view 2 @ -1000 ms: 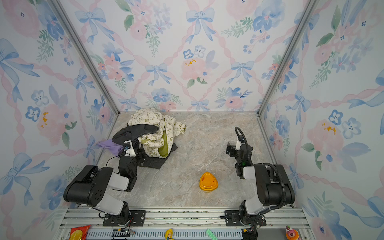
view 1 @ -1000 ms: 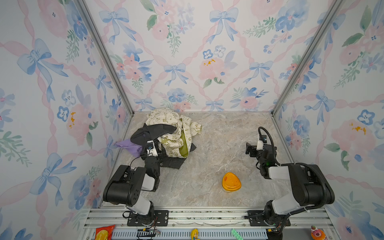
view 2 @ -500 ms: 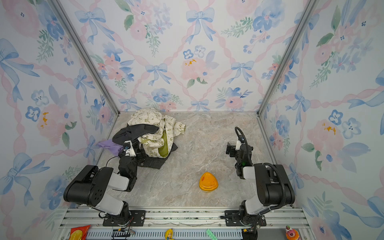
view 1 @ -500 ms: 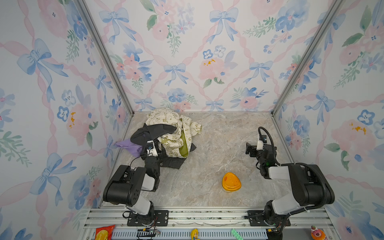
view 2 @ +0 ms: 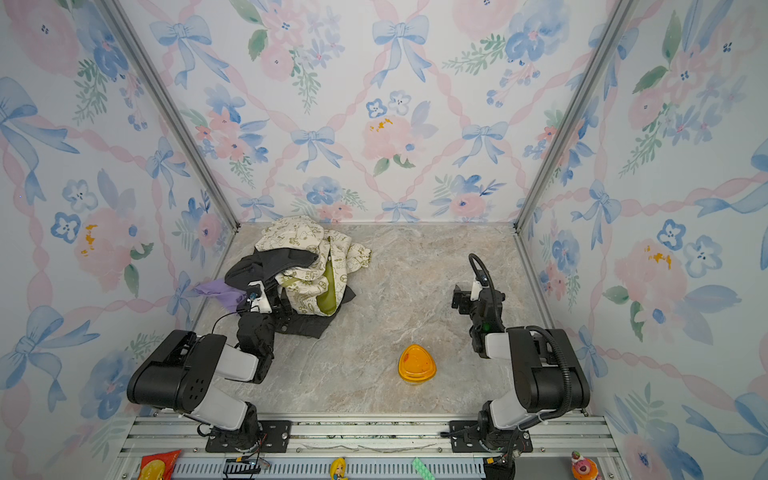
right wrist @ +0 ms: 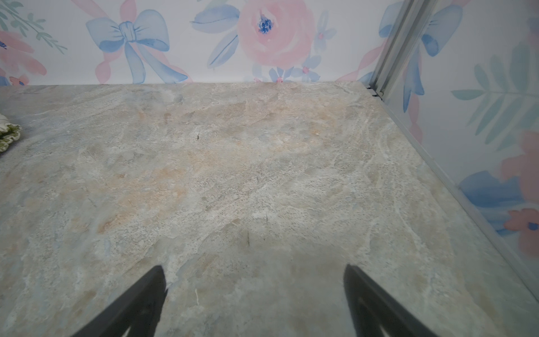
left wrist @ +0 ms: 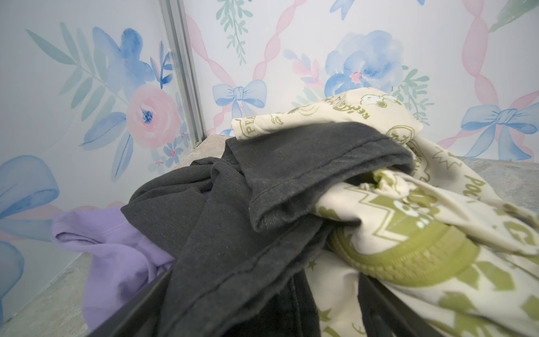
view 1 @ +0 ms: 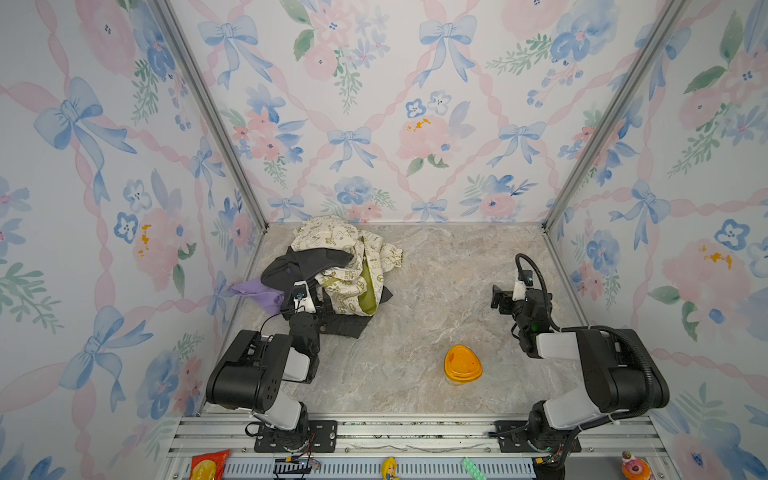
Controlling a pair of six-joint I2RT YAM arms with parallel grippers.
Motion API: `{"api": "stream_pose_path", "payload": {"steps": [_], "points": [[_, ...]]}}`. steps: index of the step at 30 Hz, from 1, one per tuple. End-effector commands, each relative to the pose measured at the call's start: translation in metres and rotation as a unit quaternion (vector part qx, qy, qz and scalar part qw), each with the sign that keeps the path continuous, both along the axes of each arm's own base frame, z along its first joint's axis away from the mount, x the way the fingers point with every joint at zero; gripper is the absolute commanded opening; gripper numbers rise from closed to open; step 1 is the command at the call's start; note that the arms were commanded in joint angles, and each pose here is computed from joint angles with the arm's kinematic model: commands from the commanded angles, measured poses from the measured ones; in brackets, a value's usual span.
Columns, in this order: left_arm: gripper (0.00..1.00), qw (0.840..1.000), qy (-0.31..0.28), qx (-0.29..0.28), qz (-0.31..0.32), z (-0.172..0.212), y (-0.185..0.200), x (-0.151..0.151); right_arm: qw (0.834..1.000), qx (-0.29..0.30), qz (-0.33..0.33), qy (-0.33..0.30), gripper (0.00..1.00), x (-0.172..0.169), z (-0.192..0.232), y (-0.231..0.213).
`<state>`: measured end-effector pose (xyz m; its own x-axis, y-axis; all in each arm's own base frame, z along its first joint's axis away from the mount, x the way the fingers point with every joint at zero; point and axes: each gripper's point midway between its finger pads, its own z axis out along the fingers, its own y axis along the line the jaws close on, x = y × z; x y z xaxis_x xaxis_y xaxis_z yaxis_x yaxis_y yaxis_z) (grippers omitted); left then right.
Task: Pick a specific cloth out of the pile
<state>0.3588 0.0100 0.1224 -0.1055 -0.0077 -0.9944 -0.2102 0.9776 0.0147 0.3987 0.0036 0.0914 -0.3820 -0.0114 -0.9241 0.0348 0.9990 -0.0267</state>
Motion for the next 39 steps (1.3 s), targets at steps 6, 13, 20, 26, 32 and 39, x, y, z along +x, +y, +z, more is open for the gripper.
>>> {"api": "stream_pose_path", "payload": {"steps": [6, 13, 20, 26, 32, 39], "points": [[0.98, 0.999, -0.020, 0.003, 0.036, 0.039, 0.004, -0.002, 0.999, -0.044, -0.029, -0.007, 0.97, 0.017, 0.076, 0.009], [0.98, 0.994, 0.028, -0.072, 0.073, 0.069, 0.013, -0.008, 0.999, -0.028, -0.004, -0.042, 0.97, 0.019, 0.129, 0.033], [0.98, 0.971, 0.086, -0.165, 0.146, 0.106, 0.053, -0.005, 0.995, -0.020, 0.065, -0.076, 0.97, 0.029, 0.183, 0.081], [0.98, 0.951, 0.103, -0.225, 0.184, 0.114, 0.086, 0.003, 0.982, -0.006, 0.164, -0.088, 0.97, 0.029, 0.208, 0.145], [0.90, 0.901, 0.125, -0.345, 0.232, 0.070, 0.114, -0.005, 0.961, 0.006, 0.259, -0.094, 0.97, 0.017, 0.223, 0.213], [0.80, 0.869, 0.152, -0.394, 0.260, 0.032, 0.123, -0.006, 0.936, 0.004, 0.344, -0.079, 0.97, 0.007, 0.227, 0.263]]}}
